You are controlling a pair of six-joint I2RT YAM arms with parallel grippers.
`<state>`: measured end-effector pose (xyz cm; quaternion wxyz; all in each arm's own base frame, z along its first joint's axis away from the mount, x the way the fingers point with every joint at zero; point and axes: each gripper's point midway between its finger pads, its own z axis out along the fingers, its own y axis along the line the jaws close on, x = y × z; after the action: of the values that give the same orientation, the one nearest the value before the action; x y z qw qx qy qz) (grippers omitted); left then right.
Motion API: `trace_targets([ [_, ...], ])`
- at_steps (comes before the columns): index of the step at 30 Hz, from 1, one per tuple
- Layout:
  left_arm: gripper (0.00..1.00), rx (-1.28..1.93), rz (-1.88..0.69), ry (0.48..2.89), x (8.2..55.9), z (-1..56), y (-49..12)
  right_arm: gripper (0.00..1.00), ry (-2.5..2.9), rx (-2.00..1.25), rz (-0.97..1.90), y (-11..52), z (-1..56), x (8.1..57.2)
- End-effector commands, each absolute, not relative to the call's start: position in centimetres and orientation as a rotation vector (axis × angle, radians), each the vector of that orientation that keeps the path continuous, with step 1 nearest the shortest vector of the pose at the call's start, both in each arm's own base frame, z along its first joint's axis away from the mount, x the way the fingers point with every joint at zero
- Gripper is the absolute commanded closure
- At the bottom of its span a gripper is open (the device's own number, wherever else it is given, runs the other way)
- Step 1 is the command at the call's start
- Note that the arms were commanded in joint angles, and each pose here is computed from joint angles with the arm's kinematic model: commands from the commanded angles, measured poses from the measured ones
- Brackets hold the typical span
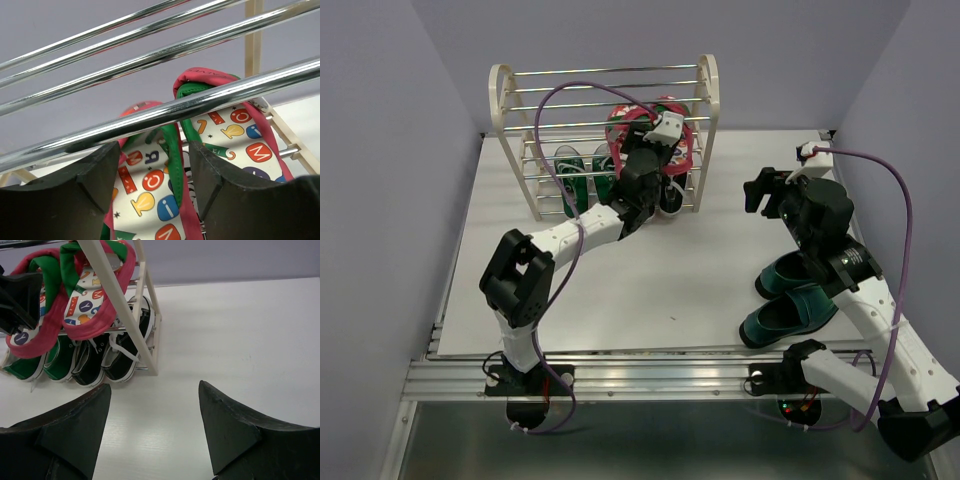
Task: Place and organize the shoes onto the shoe shelf
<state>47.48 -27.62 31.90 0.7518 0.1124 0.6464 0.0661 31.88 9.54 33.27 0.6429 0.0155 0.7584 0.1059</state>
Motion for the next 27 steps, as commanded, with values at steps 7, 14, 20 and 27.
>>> trace_targets([
  [7, 0.20, 0.202, 0.044, 1.367, 46.2, 35.7, -27.5, 0.23, 1.682, 0.034, 0.251, 9.5, 34.7, 31.7],
  [14, 0.05, 0.267, 0.020, 1.413, 42.5, 35.1, -28.1, 0.00, 1.682, 0.035, 0.274, 9.8, 34.8, 31.6],
  [20, 0.01, 0.349, -0.040, 1.510, 37.6, 34.7, -31.2, 0.00, 1.717, 0.100, 0.292, 9.4, 33.8, 31.0],
  [27, 0.01, 0.526, -0.437, 1.731, 30.5, 31.8, -37.0, 0.00, 1.839, 0.370, 0.184, 5.6, 30.5, 28.3],
])
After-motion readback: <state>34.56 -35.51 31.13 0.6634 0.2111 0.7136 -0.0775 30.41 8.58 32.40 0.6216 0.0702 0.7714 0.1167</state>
